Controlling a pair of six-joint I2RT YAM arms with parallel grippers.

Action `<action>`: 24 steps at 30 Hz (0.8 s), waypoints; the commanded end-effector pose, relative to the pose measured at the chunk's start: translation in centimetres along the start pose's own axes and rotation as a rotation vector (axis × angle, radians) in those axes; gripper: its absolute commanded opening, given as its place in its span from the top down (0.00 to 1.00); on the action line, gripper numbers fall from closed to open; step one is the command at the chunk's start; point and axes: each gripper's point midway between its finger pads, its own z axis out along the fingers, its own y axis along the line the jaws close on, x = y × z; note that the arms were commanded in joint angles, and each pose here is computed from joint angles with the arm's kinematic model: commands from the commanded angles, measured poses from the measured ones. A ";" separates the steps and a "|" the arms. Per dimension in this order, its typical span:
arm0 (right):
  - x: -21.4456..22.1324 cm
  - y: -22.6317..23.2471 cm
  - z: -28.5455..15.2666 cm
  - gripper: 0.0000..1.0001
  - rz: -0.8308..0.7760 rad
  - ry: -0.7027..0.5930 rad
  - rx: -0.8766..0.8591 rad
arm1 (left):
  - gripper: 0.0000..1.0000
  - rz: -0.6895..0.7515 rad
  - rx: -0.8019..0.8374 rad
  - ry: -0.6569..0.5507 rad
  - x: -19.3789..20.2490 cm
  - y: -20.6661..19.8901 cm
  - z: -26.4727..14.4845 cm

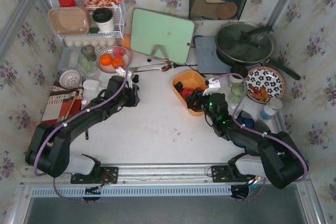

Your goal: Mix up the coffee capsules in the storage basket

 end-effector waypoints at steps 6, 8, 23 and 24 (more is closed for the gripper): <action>-1.2 0.3 0.0 0.33 -0.001 -0.048 -0.002 | 0.79 0.217 0.259 -0.261 -5.6 -7.1 -0.2; -1.5 -0.3 -0.2 0.33 0.002 -0.065 0.028 | 0.79 0.266 0.290 -0.264 -5.9 -8.8 0.7; -3.6 -3.2 -2.8 0.32 0.032 -0.230 0.170 | 0.67 0.348 0.430 -0.323 -11.6 -19.5 9.7; -3.6 -3.1 -2.7 0.32 0.032 -0.227 0.167 | 0.65 0.339 0.425 -0.316 -11.8 -19.7 10.5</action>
